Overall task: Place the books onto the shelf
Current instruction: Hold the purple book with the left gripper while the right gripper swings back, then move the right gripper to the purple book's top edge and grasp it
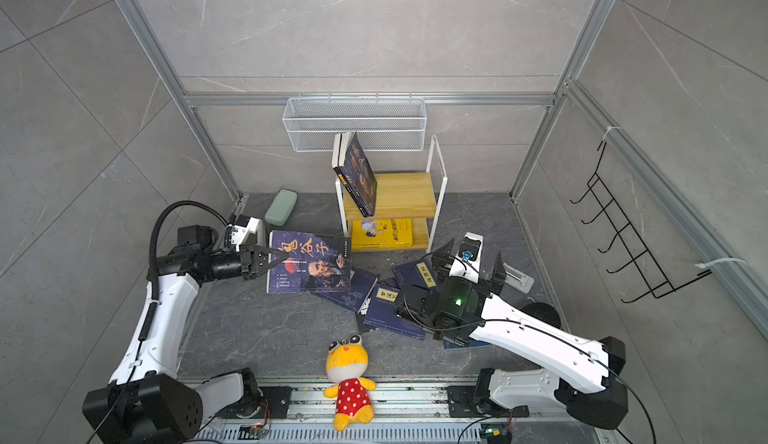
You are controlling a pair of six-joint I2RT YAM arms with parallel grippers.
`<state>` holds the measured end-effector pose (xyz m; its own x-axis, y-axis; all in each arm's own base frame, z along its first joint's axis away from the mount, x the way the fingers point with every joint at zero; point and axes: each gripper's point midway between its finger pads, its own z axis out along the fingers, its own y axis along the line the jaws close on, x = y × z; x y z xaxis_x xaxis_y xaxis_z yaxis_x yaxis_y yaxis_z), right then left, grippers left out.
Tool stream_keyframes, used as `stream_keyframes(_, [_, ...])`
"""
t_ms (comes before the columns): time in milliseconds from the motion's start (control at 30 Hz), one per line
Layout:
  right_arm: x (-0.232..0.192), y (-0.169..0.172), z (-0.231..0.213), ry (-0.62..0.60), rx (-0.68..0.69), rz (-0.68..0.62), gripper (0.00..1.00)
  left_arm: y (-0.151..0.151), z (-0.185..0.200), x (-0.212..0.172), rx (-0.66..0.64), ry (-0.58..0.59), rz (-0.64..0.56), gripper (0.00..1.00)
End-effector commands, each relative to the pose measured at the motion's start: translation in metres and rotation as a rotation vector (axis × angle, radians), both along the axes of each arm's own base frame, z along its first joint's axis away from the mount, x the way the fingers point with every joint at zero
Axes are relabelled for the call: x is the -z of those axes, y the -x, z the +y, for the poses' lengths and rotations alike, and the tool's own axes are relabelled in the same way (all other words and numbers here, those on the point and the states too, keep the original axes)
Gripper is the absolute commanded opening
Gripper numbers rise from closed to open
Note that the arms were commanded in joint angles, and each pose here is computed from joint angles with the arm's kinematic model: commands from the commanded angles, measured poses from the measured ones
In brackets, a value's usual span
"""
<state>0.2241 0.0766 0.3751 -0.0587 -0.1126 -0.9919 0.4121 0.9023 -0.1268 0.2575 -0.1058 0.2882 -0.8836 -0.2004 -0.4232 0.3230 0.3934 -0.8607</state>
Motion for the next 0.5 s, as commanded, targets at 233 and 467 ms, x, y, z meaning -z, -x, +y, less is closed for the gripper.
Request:
stream_keyframes(233, [-0.044, 0.021, -0.007, 0.107, -0.105, -0.138, 1.00, 0.005, 0.043, -0.042, -0.135, 0.087, -0.024, 0.00])
stream_keyframes(467, [-0.039, 0.026, -0.003, 0.052, -0.147, -0.152, 1.00, 0.004, 0.055, -0.044, -0.190, 0.104, -0.029, 0.00])
